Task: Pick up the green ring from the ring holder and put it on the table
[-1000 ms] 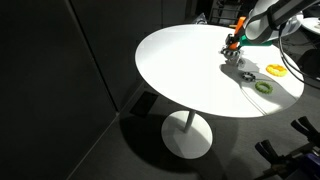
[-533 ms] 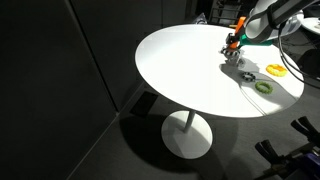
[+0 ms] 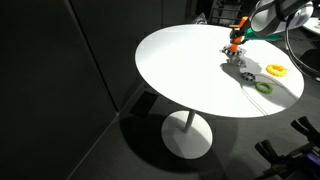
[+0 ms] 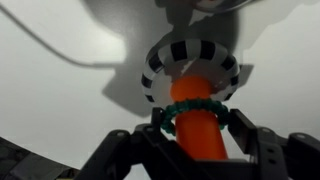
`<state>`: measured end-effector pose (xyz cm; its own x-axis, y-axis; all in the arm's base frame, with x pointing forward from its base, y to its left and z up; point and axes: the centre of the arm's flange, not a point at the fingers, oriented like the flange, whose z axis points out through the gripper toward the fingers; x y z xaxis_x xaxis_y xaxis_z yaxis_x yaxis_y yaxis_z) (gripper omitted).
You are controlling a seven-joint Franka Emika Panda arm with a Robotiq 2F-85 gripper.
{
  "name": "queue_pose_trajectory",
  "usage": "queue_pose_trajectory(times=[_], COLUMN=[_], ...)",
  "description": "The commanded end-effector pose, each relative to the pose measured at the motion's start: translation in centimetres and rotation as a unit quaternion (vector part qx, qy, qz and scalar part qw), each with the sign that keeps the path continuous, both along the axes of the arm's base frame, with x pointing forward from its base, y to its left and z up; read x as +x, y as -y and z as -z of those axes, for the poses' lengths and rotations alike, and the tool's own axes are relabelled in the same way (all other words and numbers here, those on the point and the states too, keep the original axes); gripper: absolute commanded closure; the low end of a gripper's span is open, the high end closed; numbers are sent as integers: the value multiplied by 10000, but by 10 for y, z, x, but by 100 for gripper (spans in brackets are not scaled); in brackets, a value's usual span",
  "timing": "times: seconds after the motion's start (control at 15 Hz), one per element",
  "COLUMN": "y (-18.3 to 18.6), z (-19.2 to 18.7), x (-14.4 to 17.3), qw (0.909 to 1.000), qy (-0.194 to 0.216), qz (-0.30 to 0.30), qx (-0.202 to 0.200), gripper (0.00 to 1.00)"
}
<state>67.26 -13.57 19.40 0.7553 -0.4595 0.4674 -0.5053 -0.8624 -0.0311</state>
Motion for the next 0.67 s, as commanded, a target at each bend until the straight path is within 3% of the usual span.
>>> queue_pose_trajectory(times=[0.0, 0.6], y=[3, 0], z=[-33, -94], x=[-33, -94], qw=[9999, 9990], qy=[-89, -183], qz=[-71, -408], qx=[18, 91], gripper=[56, 56])
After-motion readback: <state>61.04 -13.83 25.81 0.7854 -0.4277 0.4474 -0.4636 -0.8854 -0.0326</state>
